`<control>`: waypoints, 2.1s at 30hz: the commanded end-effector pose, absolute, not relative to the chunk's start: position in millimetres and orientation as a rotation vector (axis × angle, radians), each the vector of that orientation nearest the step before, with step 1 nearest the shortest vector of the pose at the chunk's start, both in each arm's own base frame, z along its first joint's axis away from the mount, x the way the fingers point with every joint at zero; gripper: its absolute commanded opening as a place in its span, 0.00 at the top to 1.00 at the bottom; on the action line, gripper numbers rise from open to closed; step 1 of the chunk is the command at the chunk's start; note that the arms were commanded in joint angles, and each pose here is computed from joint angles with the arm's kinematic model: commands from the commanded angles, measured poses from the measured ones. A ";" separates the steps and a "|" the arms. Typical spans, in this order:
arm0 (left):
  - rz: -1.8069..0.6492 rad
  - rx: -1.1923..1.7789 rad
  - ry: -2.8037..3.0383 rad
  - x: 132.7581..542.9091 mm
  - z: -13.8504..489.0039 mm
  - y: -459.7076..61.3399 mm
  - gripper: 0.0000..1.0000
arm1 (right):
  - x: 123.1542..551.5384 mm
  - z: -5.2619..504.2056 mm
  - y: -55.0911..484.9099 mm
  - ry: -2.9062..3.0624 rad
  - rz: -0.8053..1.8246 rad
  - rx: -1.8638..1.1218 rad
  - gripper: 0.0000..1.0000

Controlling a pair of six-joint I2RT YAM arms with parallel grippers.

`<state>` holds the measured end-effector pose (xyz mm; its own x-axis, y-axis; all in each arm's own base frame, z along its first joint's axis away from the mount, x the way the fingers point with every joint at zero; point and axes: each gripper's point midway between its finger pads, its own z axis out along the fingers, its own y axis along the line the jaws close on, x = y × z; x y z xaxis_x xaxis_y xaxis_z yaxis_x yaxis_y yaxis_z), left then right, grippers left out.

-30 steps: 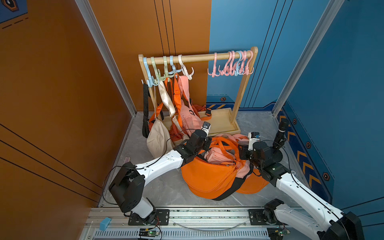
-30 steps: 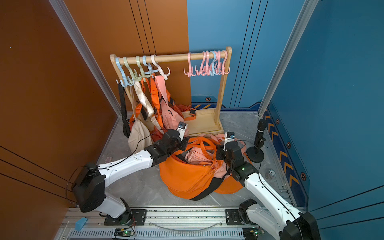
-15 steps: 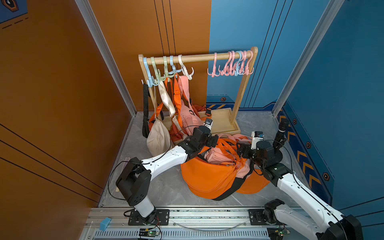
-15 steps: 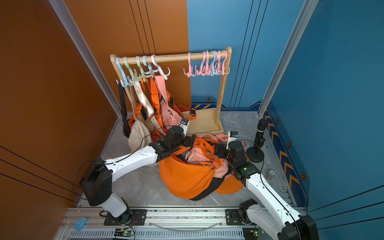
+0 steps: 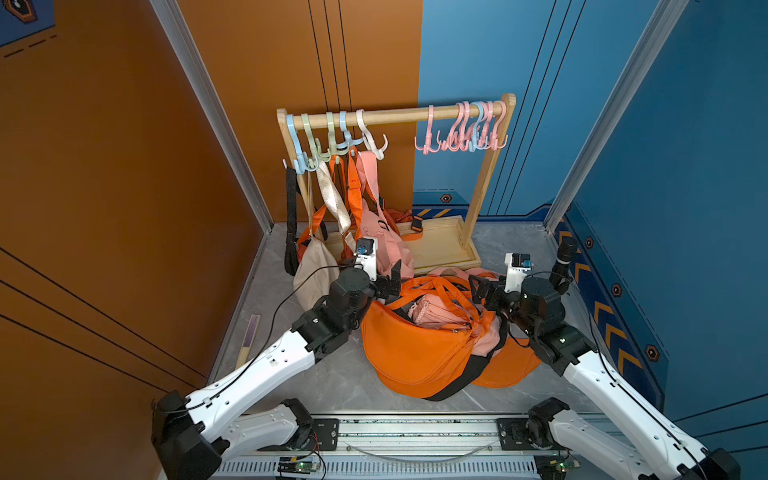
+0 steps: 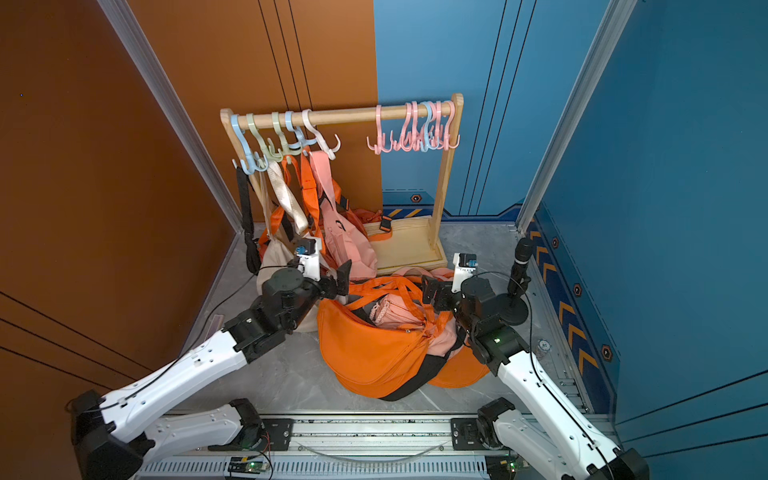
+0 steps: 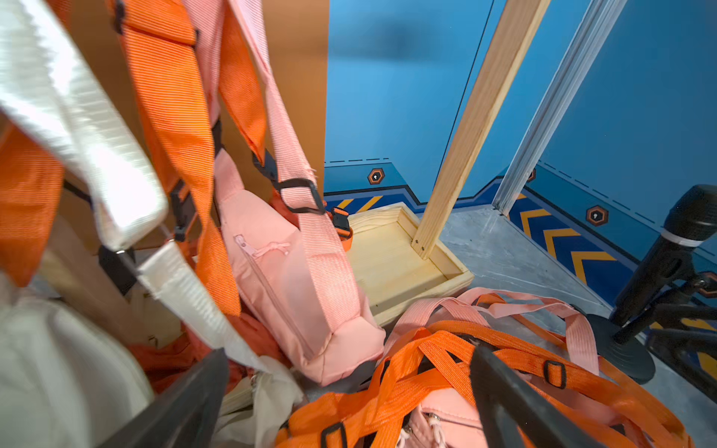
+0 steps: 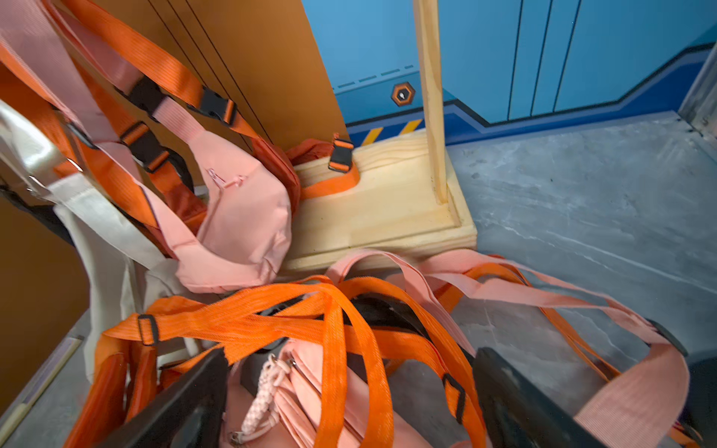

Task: Take the bag off the hook
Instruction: Place the bag inside the bag, then pick up the bag from the hook.

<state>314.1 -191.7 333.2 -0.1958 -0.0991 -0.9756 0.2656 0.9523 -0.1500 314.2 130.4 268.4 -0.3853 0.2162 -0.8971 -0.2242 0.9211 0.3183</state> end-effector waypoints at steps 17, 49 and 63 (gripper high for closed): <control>-0.176 -0.016 1.813 215.6 318.0 -48.9 0.02 | 362.5 403.4 281.3 1.791 0.558 -0.402 0.02; -0.165 0.028 1.916 215.1 264.9 -49.8 0.02 | 485.6 377.0 401.0 1.843 0.566 -0.424 0.42; -0.087 0.002 1.916 218.0 263.9 -39.3 0.02 | 501.8 379.1 379.1 1.848 0.556 -0.367 1.00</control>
